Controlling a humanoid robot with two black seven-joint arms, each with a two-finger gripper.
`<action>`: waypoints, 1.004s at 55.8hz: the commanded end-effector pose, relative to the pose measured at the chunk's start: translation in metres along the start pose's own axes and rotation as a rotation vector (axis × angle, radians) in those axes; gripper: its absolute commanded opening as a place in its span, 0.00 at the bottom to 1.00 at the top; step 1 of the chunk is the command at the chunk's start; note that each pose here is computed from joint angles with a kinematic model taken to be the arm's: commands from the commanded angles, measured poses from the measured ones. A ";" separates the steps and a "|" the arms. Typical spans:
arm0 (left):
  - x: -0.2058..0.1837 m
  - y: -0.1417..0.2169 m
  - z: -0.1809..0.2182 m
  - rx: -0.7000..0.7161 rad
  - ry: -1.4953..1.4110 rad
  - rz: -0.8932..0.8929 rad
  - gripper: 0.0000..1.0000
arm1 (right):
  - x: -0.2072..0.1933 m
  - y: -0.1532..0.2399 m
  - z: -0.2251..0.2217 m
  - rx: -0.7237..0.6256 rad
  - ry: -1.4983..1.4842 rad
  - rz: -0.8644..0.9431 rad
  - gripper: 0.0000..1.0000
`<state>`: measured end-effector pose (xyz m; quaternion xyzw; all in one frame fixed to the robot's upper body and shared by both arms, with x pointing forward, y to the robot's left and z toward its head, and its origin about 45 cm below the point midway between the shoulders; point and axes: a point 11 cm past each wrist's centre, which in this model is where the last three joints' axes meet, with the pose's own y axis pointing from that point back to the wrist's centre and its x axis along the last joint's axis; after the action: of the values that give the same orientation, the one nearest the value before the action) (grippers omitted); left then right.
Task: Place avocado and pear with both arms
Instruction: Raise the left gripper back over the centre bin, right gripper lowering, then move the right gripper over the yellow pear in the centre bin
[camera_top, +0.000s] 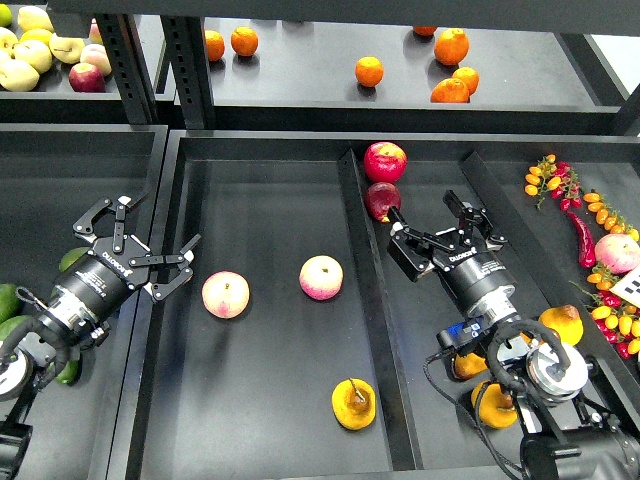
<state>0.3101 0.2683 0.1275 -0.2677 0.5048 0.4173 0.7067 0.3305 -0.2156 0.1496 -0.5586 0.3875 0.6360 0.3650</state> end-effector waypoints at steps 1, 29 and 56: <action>-0.007 0.011 0.002 -0.056 0.020 -0.025 0.98 | 0.006 0.012 -0.006 -0.015 0.026 0.005 1.00; 0.002 0.054 -0.024 -0.056 0.061 0.024 0.99 | 0.029 0.077 -0.042 -0.254 0.298 0.172 1.00; -0.004 0.051 -0.032 -0.030 0.057 0.009 0.99 | -0.004 0.053 -0.054 -0.408 0.524 0.216 1.00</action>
<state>0.2505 0.2719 0.1214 -0.2906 0.5181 0.4250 0.6830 0.2955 -0.2877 0.1431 -0.7050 0.3919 0.5857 0.0795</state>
